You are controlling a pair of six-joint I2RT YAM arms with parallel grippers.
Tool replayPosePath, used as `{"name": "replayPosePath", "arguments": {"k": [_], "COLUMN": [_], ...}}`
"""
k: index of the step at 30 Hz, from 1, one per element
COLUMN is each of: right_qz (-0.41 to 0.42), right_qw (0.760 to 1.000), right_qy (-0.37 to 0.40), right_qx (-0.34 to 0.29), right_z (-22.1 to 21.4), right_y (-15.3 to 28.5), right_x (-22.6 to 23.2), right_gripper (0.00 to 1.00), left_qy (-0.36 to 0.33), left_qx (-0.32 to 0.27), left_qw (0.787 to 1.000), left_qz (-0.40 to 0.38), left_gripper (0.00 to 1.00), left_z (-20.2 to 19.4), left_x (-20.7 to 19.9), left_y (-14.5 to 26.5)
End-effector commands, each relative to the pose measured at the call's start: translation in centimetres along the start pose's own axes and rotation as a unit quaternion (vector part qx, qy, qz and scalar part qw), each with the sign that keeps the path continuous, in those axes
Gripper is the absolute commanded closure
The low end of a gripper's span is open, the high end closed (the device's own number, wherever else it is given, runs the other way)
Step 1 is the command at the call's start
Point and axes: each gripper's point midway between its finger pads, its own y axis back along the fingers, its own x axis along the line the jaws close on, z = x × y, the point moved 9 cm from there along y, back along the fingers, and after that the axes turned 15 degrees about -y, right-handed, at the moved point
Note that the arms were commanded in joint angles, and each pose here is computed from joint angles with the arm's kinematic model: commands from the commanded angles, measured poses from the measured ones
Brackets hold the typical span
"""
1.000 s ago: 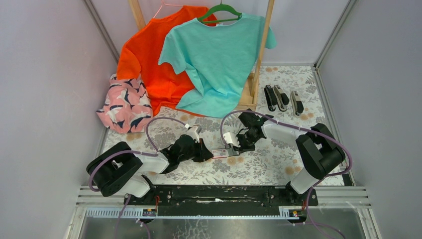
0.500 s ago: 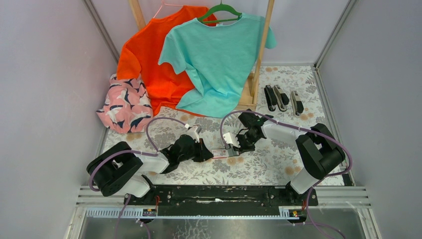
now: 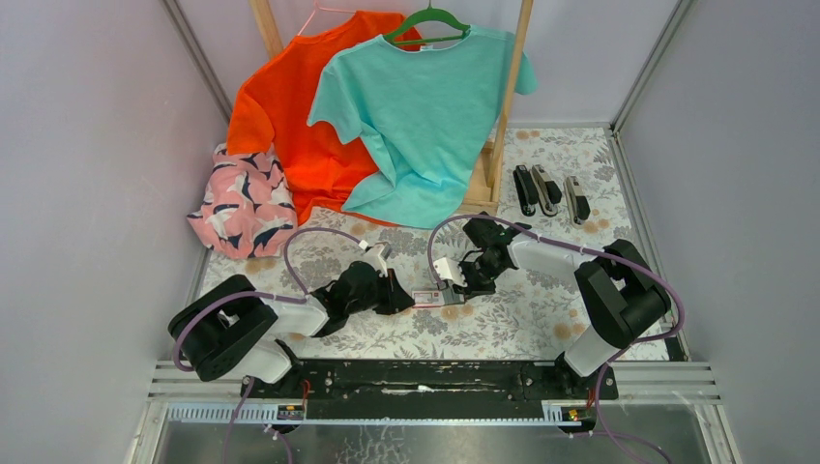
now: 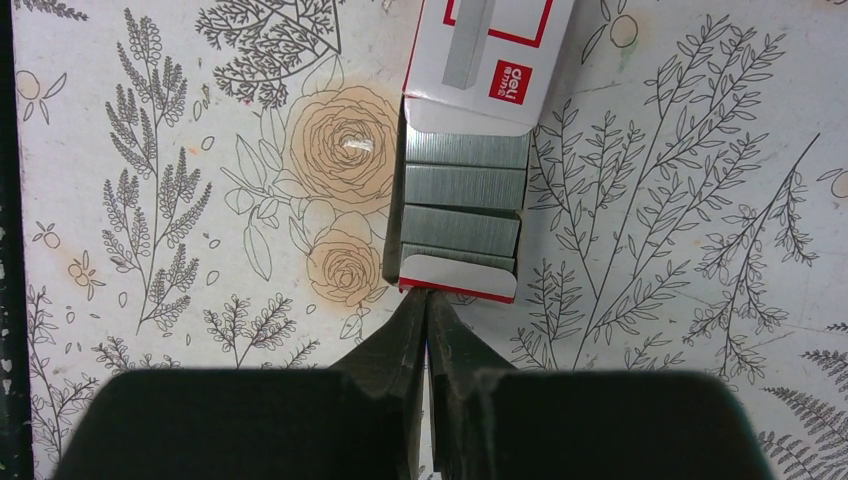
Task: Unload the staples from the stapler
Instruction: Close the staple box at the center of the board.
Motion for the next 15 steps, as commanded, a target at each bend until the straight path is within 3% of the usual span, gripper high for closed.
{"name": "replayPosePath", "arguments": {"k": [1,15], "right_qz": [0.021,0.036], "right_qw": [0.999,0.998], "right_qy": [0.018,0.024], "right_qx": [-0.046,-0.039], "right_z": [1.72,1.63], "right_y": [0.09,0.33], "right_x": [0.69,1.09], "right_gripper": [0.91,0.90], "left_qy": [-0.004,-0.004], "left_qx": [-0.014,-0.014], "left_qw": [1.000,1.000], "left_qz": [-0.018,-0.012], "left_gripper": [0.85,0.85], "left_z": [0.78,0.64], "left_x": [-0.55,-0.43], "left_y": [-0.27,-0.05]}}
